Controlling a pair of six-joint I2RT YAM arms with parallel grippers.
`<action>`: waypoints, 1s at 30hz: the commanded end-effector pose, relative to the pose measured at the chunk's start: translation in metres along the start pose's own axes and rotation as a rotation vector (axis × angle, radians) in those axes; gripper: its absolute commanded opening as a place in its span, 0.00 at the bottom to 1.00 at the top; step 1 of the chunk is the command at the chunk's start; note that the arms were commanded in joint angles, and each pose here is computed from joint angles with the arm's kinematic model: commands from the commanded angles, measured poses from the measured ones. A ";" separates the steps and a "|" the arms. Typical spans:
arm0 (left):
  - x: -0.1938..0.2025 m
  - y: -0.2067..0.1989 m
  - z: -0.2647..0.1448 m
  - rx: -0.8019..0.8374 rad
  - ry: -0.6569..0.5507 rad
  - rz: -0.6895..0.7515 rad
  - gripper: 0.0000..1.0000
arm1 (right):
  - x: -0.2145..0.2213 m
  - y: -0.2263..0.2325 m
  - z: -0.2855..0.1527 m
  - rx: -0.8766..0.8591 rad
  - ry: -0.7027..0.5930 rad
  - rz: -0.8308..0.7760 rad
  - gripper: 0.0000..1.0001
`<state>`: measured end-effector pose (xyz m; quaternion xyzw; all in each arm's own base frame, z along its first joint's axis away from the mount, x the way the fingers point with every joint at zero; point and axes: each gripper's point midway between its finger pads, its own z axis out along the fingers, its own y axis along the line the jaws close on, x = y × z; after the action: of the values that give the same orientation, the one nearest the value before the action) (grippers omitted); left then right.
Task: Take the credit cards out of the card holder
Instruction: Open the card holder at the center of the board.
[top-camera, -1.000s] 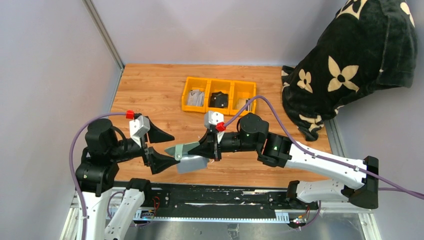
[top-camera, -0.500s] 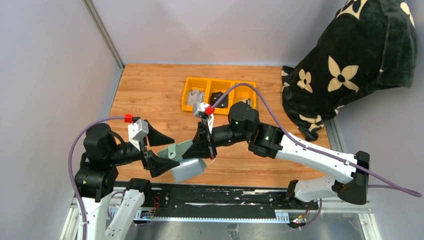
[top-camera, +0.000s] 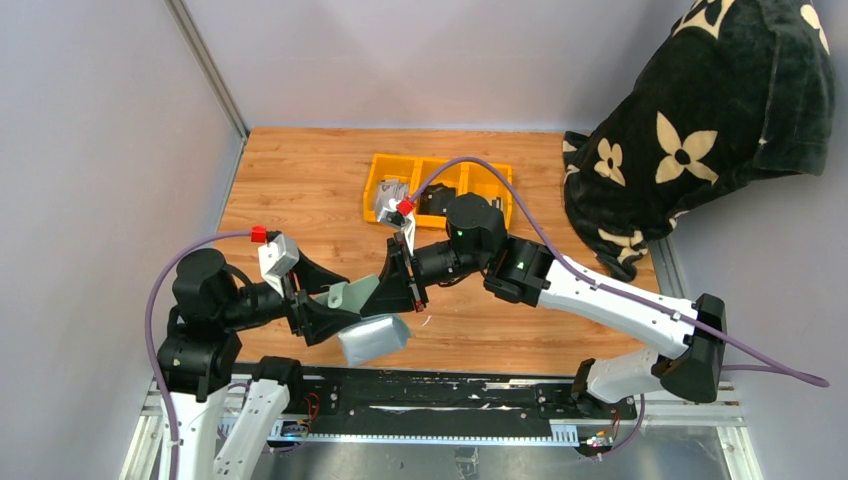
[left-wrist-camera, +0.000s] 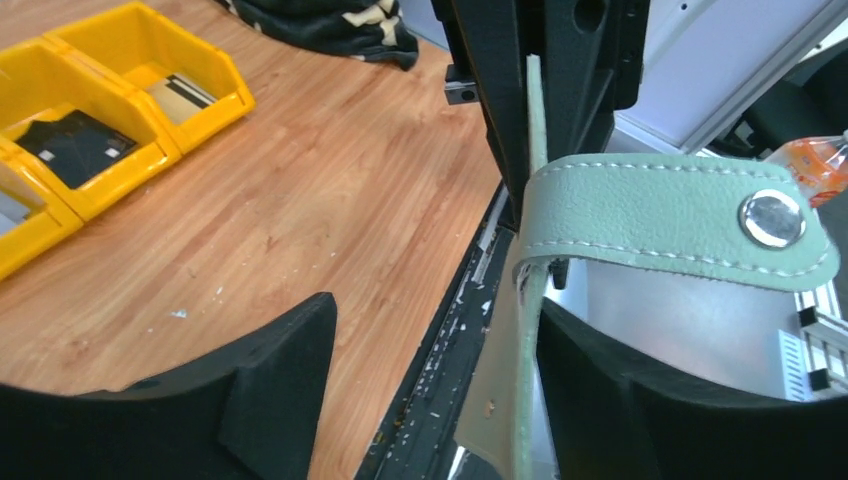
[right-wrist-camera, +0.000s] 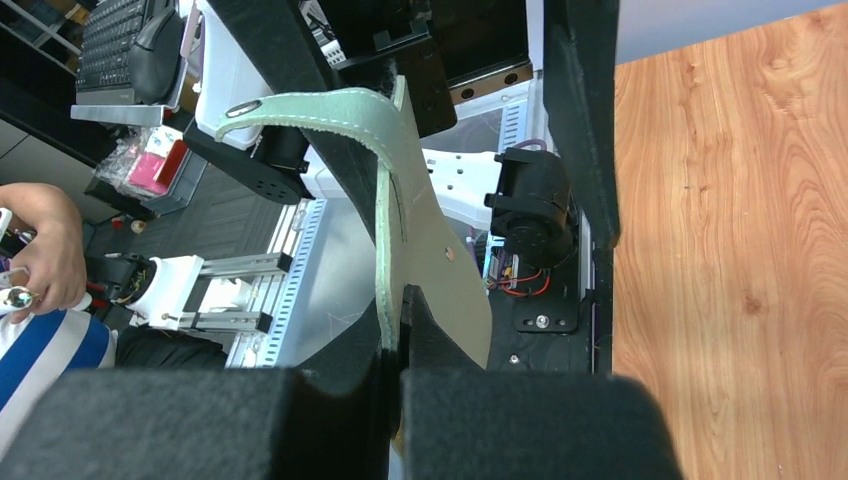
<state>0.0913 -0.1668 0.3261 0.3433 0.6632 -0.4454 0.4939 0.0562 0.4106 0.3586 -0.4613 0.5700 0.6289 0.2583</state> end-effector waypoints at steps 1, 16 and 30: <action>0.002 0.004 0.001 -0.008 0.000 -0.003 0.71 | -0.021 0.017 -0.004 -0.057 -0.038 -0.026 0.00; 0.000 -0.013 -0.001 0.079 -0.005 0.040 0.58 | -0.012 0.012 -0.003 -0.056 -0.022 0.005 0.00; -0.009 -0.009 -0.001 0.040 -0.015 0.051 0.00 | 0.002 0.020 -0.015 -0.091 -0.009 -0.032 0.23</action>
<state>0.0721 -0.1727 0.3306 0.3815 0.6308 -0.4744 0.4811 0.0589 0.4061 0.3540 -0.4589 0.5712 0.6309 0.2552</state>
